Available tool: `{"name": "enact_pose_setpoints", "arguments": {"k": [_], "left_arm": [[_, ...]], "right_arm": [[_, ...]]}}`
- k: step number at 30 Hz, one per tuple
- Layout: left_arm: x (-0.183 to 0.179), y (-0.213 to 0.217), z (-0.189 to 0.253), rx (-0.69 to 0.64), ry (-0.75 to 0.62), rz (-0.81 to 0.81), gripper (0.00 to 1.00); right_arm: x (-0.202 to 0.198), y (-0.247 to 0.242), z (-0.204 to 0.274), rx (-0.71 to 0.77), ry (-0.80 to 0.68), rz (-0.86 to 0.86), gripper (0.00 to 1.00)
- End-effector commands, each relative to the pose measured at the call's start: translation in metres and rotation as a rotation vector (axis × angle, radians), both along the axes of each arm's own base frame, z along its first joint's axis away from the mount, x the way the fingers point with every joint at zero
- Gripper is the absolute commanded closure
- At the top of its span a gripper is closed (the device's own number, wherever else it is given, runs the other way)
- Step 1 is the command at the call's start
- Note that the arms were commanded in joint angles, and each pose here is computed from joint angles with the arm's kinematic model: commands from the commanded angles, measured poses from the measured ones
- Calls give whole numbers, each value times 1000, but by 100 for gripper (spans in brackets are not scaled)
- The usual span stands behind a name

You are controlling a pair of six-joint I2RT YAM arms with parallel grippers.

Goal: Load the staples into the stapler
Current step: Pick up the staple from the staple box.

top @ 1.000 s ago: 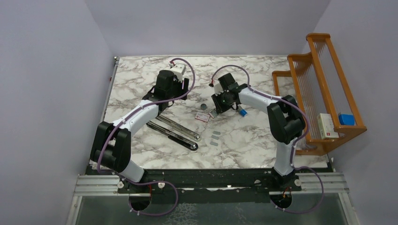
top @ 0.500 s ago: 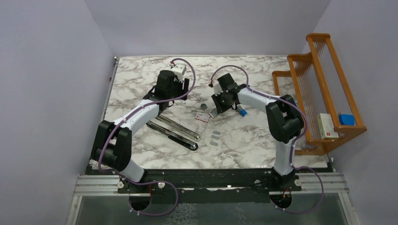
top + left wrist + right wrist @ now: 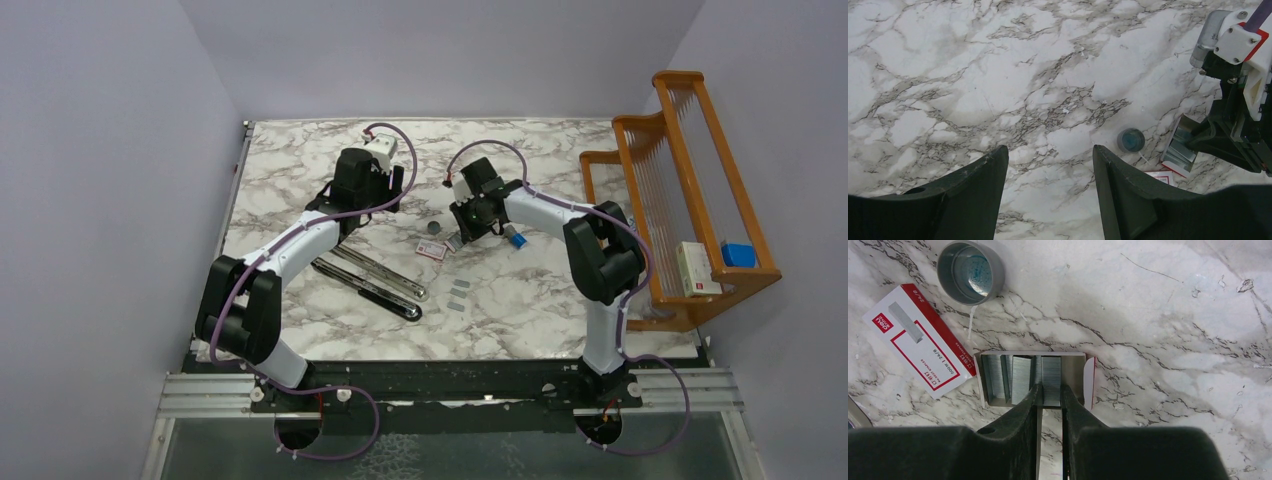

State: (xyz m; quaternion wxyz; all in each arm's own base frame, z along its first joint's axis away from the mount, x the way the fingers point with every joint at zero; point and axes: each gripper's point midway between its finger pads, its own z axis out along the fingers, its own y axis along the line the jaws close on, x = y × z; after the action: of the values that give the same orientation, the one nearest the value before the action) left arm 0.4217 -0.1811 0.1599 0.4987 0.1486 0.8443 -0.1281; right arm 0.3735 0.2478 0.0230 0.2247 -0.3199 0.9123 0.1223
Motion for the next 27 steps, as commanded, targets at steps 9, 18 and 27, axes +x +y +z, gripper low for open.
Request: {"name": "enact_pose_setpoints", "arguments": {"k": [9, 18, 27], "left_arm": [[6, -3, 10, -21, -18, -5, 34], [5, -5, 14, -31, -27, -16, 34], [-4, 3, 70, -163, -172, -35, 34]], "right_arm": [[11, 13, 46, 92, -134, 3, 86], [7, 10, 66, 108, -159, -1, 87], [-13, 42, 163, 466, -329, 55, 88]]}}
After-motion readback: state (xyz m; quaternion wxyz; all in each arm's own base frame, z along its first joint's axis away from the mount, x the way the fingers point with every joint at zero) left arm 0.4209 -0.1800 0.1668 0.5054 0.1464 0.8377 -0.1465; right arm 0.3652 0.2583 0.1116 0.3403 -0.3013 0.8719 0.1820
